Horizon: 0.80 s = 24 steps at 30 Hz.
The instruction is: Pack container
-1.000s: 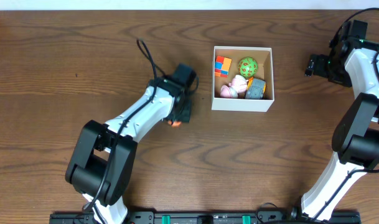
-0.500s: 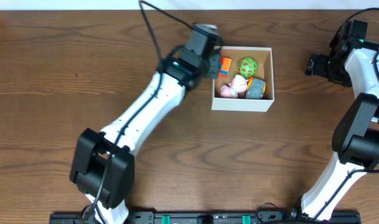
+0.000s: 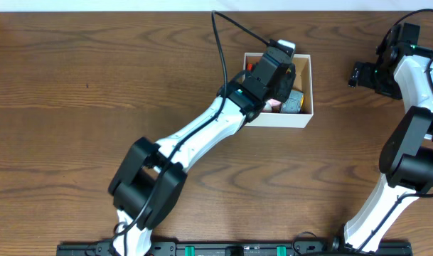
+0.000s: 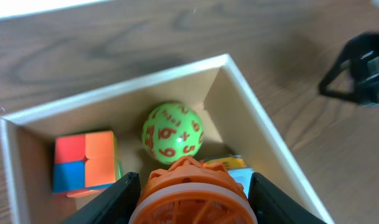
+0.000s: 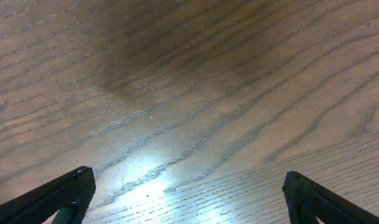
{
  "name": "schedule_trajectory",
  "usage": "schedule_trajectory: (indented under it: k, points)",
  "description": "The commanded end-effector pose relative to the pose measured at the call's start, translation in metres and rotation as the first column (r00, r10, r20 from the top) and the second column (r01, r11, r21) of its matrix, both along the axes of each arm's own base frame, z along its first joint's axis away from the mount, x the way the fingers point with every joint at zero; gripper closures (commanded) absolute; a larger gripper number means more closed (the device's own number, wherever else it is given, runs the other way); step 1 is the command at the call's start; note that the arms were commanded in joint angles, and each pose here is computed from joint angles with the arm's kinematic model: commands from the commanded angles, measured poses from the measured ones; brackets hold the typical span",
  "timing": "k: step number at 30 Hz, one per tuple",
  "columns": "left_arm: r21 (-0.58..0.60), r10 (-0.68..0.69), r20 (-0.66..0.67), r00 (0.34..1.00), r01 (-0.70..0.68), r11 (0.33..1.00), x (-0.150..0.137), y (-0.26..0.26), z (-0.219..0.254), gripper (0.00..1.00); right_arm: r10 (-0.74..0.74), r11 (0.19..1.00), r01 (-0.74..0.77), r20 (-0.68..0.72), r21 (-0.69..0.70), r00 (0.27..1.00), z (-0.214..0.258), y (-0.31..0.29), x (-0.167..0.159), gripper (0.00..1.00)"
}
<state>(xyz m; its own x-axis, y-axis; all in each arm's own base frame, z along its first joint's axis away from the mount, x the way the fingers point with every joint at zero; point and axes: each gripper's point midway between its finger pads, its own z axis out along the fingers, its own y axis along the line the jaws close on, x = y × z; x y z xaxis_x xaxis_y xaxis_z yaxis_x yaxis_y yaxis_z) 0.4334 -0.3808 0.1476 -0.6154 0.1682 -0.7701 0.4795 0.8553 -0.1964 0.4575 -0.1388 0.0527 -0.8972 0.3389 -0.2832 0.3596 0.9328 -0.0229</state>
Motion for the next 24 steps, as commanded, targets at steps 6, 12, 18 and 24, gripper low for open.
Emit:
schedule_trajectory:
  k: [6,12,18,24]
  points:
    - [0.026,0.017,0.0,1.0,-0.017,1.0,0.014,0.006,-0.02,0.37,-0.019,1.0,0.019,-0.005,0.006,1.0,-0.003,-0.001,-0.002,0.01]
    - [0.019,0.04,0.007,0.999,-0.04,0.999,0.024,0.015,-0.018,0.31,-0.019,1.0,0.019,-0.005,0.005,1.0,-0.003,-0.001,-0.002,0.01]
    - [0.006,0.07,0.022,0.997,-0.07,0.998,0.034,0.03,-0.005,0.3,-0.019,1.0,0.019,-0.005,0.006,1.0,-0.003,-0.001,-0.002,0.01]
    - [-0.002,0.13,0.031,0.991,-0.13,0.992,0.039,0.068,0.032,0.23,-0.019,1.0,0.019,-0.005,0.006,1.0,-0.003,-0.001,-0.002,0.01]
